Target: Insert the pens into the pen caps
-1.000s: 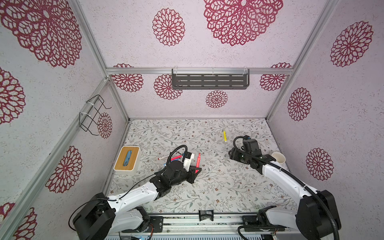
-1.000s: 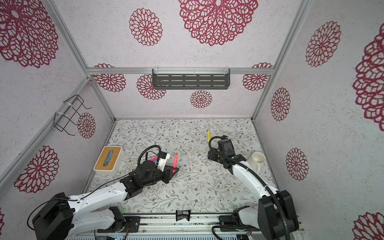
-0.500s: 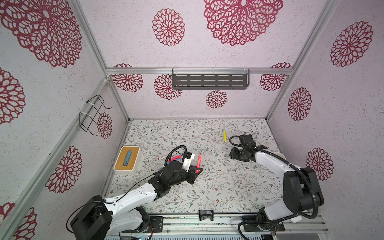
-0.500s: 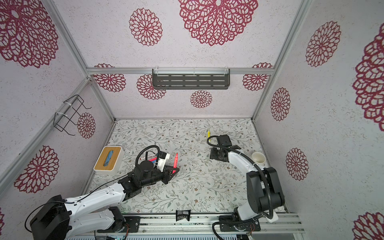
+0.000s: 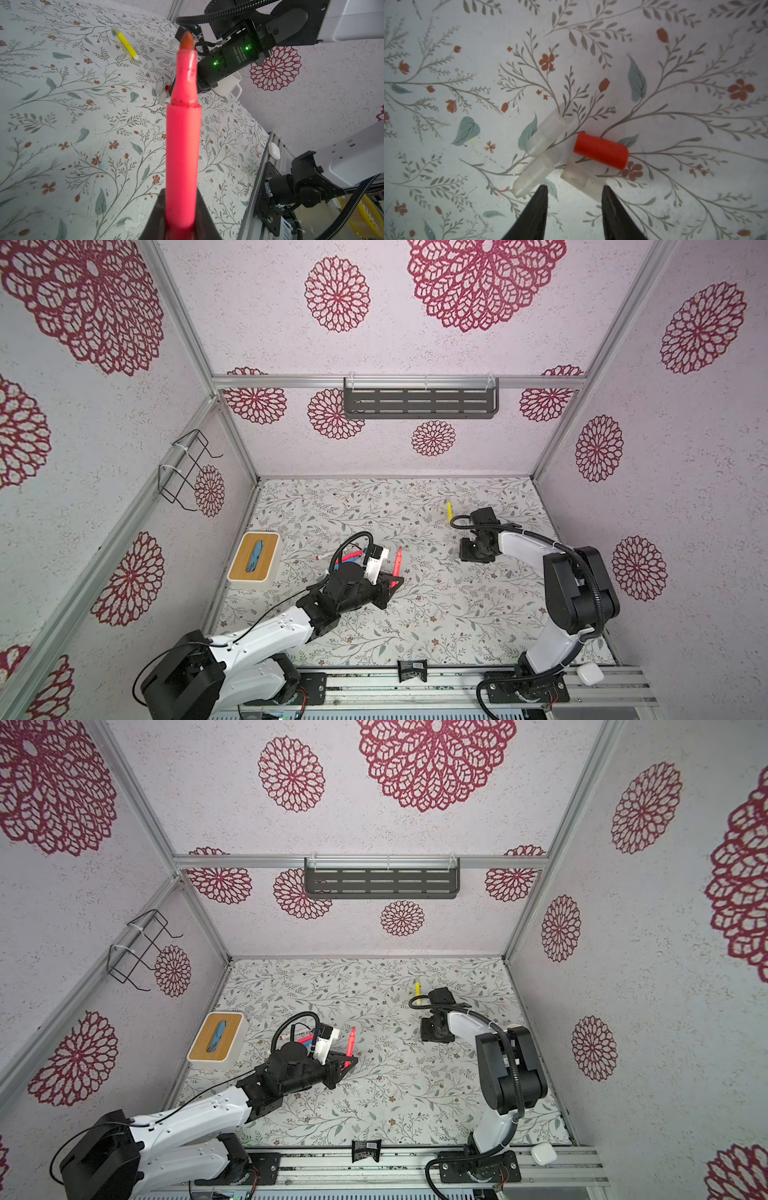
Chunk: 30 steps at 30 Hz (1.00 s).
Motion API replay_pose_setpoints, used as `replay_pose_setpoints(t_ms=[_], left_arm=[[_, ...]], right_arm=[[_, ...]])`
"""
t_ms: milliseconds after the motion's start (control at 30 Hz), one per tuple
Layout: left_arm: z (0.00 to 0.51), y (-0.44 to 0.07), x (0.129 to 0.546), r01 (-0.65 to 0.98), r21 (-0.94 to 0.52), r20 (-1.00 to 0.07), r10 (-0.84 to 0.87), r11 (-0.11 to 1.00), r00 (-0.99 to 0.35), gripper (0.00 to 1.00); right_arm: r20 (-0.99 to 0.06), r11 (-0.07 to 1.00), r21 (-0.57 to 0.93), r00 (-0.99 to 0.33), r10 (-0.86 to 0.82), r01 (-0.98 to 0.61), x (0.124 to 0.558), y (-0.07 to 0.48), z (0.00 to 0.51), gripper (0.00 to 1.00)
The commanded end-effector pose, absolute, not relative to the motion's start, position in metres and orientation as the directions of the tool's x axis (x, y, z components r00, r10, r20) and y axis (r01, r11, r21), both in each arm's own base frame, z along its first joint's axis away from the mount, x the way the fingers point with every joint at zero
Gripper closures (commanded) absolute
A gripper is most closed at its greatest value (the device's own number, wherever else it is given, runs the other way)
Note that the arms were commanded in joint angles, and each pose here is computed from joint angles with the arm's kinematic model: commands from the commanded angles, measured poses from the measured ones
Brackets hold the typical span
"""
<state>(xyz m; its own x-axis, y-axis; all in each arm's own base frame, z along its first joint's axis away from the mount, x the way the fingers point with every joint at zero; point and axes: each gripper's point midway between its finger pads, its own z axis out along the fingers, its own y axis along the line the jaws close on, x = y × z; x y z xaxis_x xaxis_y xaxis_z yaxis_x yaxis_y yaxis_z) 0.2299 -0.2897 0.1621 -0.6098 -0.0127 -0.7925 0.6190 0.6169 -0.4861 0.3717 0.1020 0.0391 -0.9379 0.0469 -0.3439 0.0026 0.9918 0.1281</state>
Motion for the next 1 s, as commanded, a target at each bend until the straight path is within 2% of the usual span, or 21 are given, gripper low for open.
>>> replay_pose_setpoints(t_ms=[0,500,767,967], left_arm=[[0.164,-0.286,0.233,0.625,-0.468,-0.809,-0.019,0.625,-0.587,1.0],[0.164,-0.288,0.236,0.63,-0.456,-0.816,-0.014,0.628,-0.577,1.0],[0.164,-0.285,0.235,0.626,-0.455,-0.818,-0.018,0.633,-0.576,1.0],[0.166,-0.286,0.236,0.629,-0.455,-0.82,-0.02,0.63,-0.572,1.0]], right_arm=[[-0.353,0.996,0.092,-0.935,0.024,-0.009,0.379,0.095,0.043,0.56],[-0.341,0.996,0.086,-0.94,0.008,-0.022,0.373,0.096,0.032,0.62],[-0.326,0.994,0.102,-0.945,0.002,-0.033,0.361,0.1,0.025,0.74],[-0.322,0.994,0.095,-0.946,-0.016,-0.049,0.351,0.107,0.022,0.78]])
